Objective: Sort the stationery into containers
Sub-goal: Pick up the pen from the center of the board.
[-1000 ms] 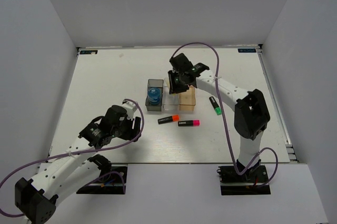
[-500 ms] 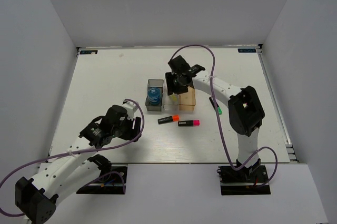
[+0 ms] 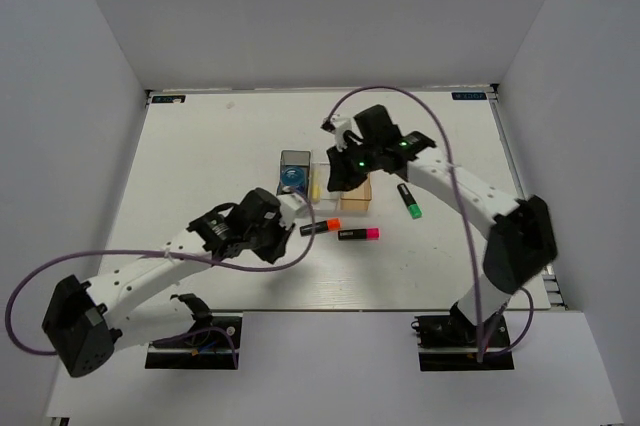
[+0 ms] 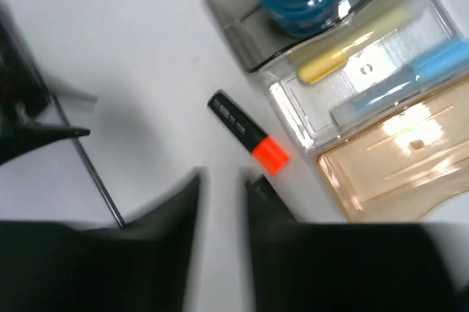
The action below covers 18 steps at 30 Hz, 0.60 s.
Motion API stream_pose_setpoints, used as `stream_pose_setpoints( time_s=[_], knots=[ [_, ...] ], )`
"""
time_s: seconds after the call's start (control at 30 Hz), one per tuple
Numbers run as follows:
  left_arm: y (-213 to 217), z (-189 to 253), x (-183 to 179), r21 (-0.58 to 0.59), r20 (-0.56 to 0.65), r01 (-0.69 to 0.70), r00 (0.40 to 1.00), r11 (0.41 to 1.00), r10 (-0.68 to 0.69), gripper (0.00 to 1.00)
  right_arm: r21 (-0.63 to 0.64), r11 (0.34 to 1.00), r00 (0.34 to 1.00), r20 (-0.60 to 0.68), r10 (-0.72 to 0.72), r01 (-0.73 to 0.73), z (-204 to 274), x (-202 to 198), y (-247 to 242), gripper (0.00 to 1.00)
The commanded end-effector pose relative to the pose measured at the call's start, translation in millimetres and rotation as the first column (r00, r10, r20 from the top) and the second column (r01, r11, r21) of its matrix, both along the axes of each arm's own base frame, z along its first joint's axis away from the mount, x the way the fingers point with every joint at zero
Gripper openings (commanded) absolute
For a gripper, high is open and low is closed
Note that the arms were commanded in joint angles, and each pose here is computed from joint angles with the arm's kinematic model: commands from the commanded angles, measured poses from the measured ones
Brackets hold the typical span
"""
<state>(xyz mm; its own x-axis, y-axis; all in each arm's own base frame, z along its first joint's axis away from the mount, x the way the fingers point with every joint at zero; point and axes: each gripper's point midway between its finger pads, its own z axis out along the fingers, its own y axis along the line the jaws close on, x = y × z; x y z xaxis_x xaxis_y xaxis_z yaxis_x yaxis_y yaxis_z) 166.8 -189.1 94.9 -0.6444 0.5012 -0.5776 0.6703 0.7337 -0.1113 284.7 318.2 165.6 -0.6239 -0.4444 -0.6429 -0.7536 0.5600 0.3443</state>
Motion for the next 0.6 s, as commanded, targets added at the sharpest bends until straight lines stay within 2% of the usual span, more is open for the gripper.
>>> stream_pose_setpoints(
  time_s=[0.0,0.03,0.07,0.1,0.13,0.17,0.2,0.3,0.33,0.47,0.57],
  knots=[
    [-29,17,20,0.046,0.131,0.176,0.975,0.983,-0.181,0.52,0.078,0.912,0.886,0.284,0.367,-0.403,43,-41,-18,0.48],
    [-33,15,21,0.056,0.133,0.193,0.971,0.980,-0.199,0.58,0.055,0.908,0.871,0.311,0.380,-0.415,43,-43,-25,0.75],
    [-35,15,25,0.070,0.149,0.211,0.964,0.975,-0.220,0.63,0.022,0.903,0.867,0.291,0.404,-0.428,26,-56,-43,0.78],
    [-42,12,35,0.076,0.165,0.208,0.962,0.975,-0.218,0.66,-0.041,0.881,0.808,0.382,0.449,-0.471,27,-55,-54,0.80],
    [-45,12,39,0.083,0.177,0.219,0.957,0.972,-0.230,0.68,-0.053,0.883,0.791,0.422,0.443,-0.466,33,-57,-65,0.80],
    [-50,16,45,0.089,0.195,0.227,0.951,0.970,-0.240,0.68,-0.079,0.871,0.789,0.389,0.475,-0.485,5,-69,-76,0.80],
    [-57,9,52,0.114,0.178,0.240,0.950,0.964,-0.258,0.68,-0.092,0.871,0.769,0.431,0.472,-0.484,10,-69,-85,0.76],
    [-73,10,65,0.145,0.178,0.269,0.940,0.952,-0.292,0.68,-0.095,0.859,0.752,0.441,0.490,-0.503,7,-87,-99,0.59],
    [-79,9,70,0.153,0.176,0.275,0.938,0.949,-0.300,0.66,-0.089,0.865,0.771,0.415,0.484,-0.494,2,-90,-106,0.40],
    [-95,-2,81,0.168,0.148,0.304,0.933,0.938,-0.329,0.66,-0.075,0.879,0.786,0.416,0.457,-0.471,3,-94,-116,0.12],
    [-106,-8,85,0.165,0.127,0.326,0.929,0.931,-0.348,0.66,-0.057,0.884,0.795,0.414,0.444,-0.464,3,-97,-120,0.14]
  ],
)
